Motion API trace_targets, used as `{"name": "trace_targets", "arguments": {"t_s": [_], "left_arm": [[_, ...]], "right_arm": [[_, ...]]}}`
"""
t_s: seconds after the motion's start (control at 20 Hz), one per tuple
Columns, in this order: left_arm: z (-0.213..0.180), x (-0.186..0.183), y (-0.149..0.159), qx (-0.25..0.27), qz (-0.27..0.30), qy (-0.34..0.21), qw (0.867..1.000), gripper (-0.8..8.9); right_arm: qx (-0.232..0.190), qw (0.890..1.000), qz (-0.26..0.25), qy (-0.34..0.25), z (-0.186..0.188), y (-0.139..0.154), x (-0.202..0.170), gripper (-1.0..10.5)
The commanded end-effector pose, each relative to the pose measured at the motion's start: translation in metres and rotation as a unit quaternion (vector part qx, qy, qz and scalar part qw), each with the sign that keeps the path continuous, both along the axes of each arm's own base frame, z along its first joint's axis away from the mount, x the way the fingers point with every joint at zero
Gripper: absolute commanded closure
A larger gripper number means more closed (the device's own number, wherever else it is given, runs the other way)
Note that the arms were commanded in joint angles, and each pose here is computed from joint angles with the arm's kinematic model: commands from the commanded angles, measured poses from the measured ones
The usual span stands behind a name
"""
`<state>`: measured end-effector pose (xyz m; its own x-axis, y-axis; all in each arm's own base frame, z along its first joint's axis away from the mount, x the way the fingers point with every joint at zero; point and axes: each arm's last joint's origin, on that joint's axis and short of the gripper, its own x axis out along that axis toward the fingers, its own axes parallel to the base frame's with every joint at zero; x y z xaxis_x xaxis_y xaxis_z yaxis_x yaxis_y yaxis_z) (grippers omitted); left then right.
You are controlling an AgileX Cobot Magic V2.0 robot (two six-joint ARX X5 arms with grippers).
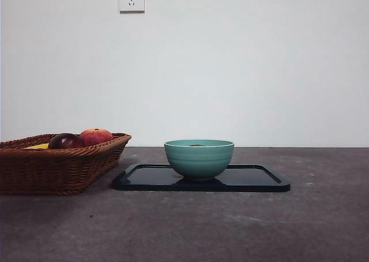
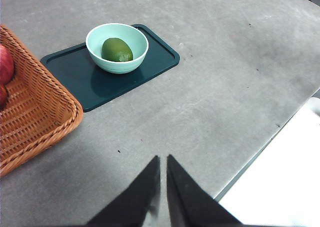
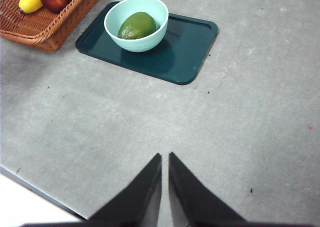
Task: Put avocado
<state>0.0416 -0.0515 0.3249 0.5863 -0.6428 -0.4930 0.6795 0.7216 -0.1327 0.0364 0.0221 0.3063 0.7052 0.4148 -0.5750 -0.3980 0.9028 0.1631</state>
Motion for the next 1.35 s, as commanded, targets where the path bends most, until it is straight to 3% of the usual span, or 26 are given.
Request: {"name": "trace_targets", "arguments": {"t_s": [0.05, 0.4, 0.6, 0.85, 1.1, 1.2, 1.35], "left_arm": [[0.003, 0.0, -0.001, -0.005, -0.003, -0.008, 1.0, 7.96], [0.003, 0.001, 0.001, -0.006, 0.011, -0.008, 1.0, 7.96], [0.003, 0.011, 0.011, -0.007, 0.116, -0.007, 0.993, 7.96], [-0.014, 0.023, 0.033, 0.055, 0.259, -0.077, 0.961, 7.95], [-0.075, 0.041, 0.048, 0.017, 0.37, -0.204, 0.906, 7.95], [-0.104, 0.046, 0.05, -0.002, 0.383, -0.22, 0.897, 7.95], [-0.137, 0.049, 0.049, -0.035, 0.393, -0.202, 0.896, 7.95]], "right_arm": [[0.007, 1.0, -0.001, -0.004, 0.002, 0.0, 0.0, 9.3], [0.007, 1.0, 0.0, -0.004, 0.002, 0.0, 0.0, 9.3], [0.007, 1.0, -0.001, -0.004, 0.002, 0.0, 0.0, 9.3], [0.007, 1.0, -0.001, -0.004, 0.002, 0.0, 0.0, 9.3], [0.007, 1.0, -0.001, -0.004, 0.002, 0.0, 0.0, 9.3], [0.007, 1.0, 0.0, -0.004, 0.002, 0.0, 0.0, 9.3], [0.007, 1.0, -0.001, -0.004, 0.002, 0.0, 0.0, 9.3]]}}
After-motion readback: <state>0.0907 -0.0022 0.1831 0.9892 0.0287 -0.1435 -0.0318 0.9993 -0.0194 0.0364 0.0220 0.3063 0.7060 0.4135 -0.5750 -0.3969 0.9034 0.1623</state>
